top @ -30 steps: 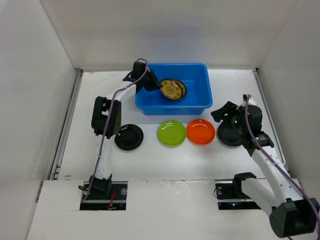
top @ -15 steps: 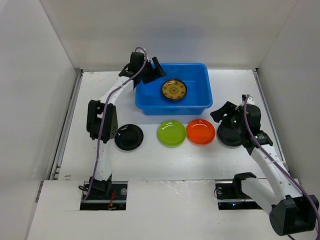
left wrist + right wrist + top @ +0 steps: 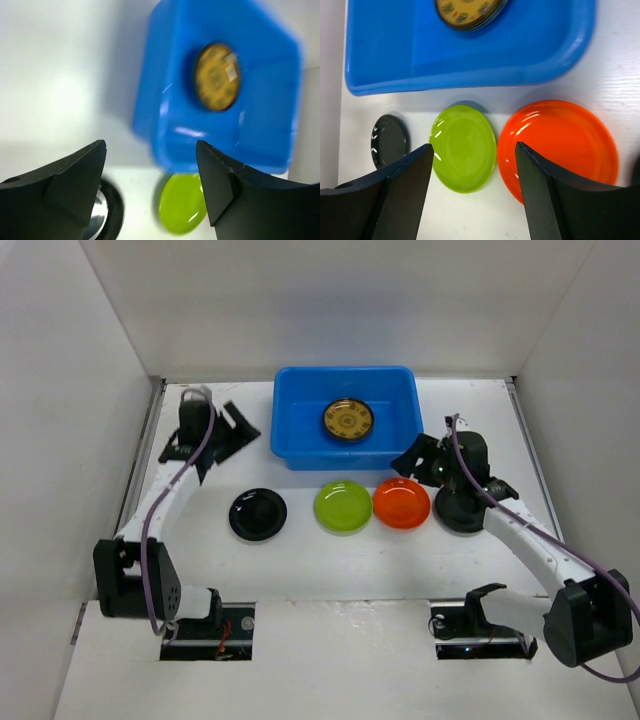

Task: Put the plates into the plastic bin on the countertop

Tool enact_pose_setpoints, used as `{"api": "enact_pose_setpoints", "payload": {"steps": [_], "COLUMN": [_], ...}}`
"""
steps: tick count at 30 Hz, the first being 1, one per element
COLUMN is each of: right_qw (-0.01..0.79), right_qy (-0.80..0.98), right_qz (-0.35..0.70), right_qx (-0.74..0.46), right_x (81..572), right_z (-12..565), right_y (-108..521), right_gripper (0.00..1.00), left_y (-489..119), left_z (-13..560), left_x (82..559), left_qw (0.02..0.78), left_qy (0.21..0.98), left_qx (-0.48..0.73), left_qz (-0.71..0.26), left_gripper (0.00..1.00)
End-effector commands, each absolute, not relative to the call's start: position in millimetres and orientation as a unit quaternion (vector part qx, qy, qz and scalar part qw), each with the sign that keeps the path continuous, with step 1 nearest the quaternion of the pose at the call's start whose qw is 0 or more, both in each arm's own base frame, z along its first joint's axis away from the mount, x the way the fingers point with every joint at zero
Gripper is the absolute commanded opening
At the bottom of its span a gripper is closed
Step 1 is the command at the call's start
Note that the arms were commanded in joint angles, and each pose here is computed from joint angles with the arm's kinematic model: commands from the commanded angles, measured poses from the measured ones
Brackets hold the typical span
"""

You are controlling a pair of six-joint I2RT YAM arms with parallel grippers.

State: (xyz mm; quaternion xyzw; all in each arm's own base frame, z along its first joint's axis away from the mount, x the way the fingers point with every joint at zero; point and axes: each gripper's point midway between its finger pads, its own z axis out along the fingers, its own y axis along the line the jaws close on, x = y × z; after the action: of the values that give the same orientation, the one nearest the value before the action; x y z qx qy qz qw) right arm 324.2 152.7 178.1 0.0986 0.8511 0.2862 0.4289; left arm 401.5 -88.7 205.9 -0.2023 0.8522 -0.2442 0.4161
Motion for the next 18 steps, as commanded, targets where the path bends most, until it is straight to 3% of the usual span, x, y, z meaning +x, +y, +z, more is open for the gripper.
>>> {"api": "enact_pose_setpoints", "payload": {"steps": [1,12,18], "right_qw": [0.464,0.437,0.427], "right_qy": [0.824,0.835,0.838], "right_qz": [0.315,0.333,0.340], "right_qx": [0.075,0.038,0.030], "right_x": [341,342,341], "right_z": [214,209,203], "right_y": [172,207,220], "right_gripper": [0.72,0.72,0.72], "left_y": [-77,-31,-31], "left_z": [163,118,81], "left_x": [348,248,215], "left_qw": [0.367,0.356,0.292], "left_qy": [0.861,0.801,0.794], "left_qx": [-0.272,-0.456,-0.517], "left_qz": [-0.222,-0.154,-0.130], "left_gripper": [0.69,0.66,0.64]}}
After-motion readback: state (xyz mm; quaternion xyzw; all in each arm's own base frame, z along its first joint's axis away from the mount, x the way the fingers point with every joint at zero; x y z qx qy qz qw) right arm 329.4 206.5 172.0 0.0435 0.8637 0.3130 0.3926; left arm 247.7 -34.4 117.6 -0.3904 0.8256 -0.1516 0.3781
